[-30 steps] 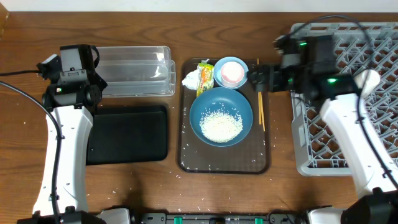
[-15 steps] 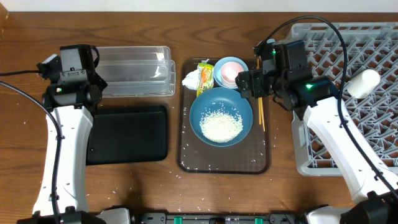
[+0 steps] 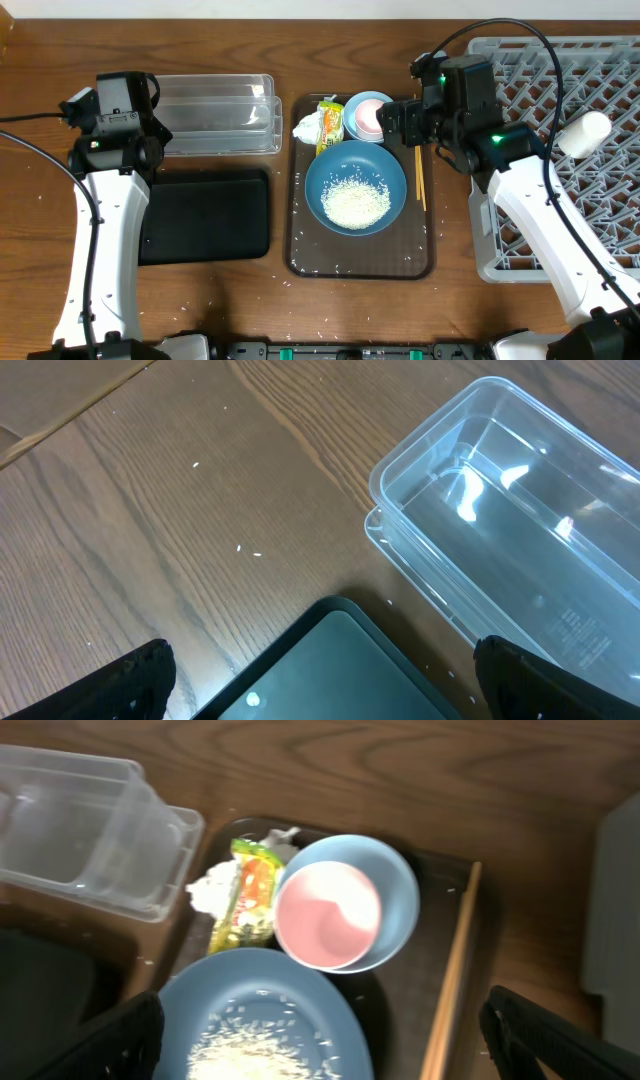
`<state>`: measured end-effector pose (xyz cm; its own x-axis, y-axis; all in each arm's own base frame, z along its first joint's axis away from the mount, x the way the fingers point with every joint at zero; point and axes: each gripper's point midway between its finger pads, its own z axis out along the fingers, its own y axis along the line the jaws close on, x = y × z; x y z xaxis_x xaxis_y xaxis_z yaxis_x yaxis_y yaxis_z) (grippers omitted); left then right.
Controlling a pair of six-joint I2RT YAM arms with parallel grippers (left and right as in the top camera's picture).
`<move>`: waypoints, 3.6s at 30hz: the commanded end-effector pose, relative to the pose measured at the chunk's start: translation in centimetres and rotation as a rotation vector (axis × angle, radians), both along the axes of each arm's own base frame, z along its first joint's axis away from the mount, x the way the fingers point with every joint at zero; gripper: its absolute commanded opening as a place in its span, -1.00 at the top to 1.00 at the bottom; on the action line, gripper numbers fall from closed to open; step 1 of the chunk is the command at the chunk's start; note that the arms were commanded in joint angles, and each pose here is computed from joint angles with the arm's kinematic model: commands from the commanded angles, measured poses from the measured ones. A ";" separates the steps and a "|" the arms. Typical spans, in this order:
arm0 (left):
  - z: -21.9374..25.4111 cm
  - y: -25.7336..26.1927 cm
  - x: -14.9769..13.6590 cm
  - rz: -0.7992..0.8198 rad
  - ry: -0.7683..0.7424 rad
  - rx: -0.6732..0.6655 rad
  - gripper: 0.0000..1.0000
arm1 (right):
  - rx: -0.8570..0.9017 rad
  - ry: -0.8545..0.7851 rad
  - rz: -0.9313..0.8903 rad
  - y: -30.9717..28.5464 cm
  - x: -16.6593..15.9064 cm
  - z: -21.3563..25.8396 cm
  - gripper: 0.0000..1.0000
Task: Sort waste into correct bins and load items into the dishwasher rack
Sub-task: 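Reach the right gripper to the pink-lined blue bowl and grasp it, then lift the pink bowl out of the blue bowl toward the rack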
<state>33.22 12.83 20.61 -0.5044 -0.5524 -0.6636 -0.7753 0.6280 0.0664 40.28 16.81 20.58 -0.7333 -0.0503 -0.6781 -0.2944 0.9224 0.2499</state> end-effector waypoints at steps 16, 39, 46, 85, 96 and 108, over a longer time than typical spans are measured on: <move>0.0 0.3 -0.2 0.014 0.004 0.011 -0.96 | 0.141 0.097 0.045 4.6 -2.5 0.2 -0.99; 0.0 0.3 -0.2 0.014 0.004 0.011 -0.96 | 0.017 -0.042 0.151 6.2 2.7 5.6 -0.95; 0.0 0.3 -0.2 0.014 0.004 0.011 -0.96 | -0.134 0.218 0.163 7.0 5.5 -0.7 -0.49; 0.0 0.3 -0.2 0.014 0.004 0.011 -0.96 | -0.405 0.411 -0.018 7.8 5.0 -13.0 0.57; 0.0 0.3 -0.2 0.014 0.004 0.011 -0.96 | -0.334 0.338 -0.032 7.7 5.0 -7.5 0.97; 0.0 0.3 -0.2 0.014 0.004 0.011 -0.96 | -0.205 0.187 -0.215 -3.6 4.6 5.8 0.98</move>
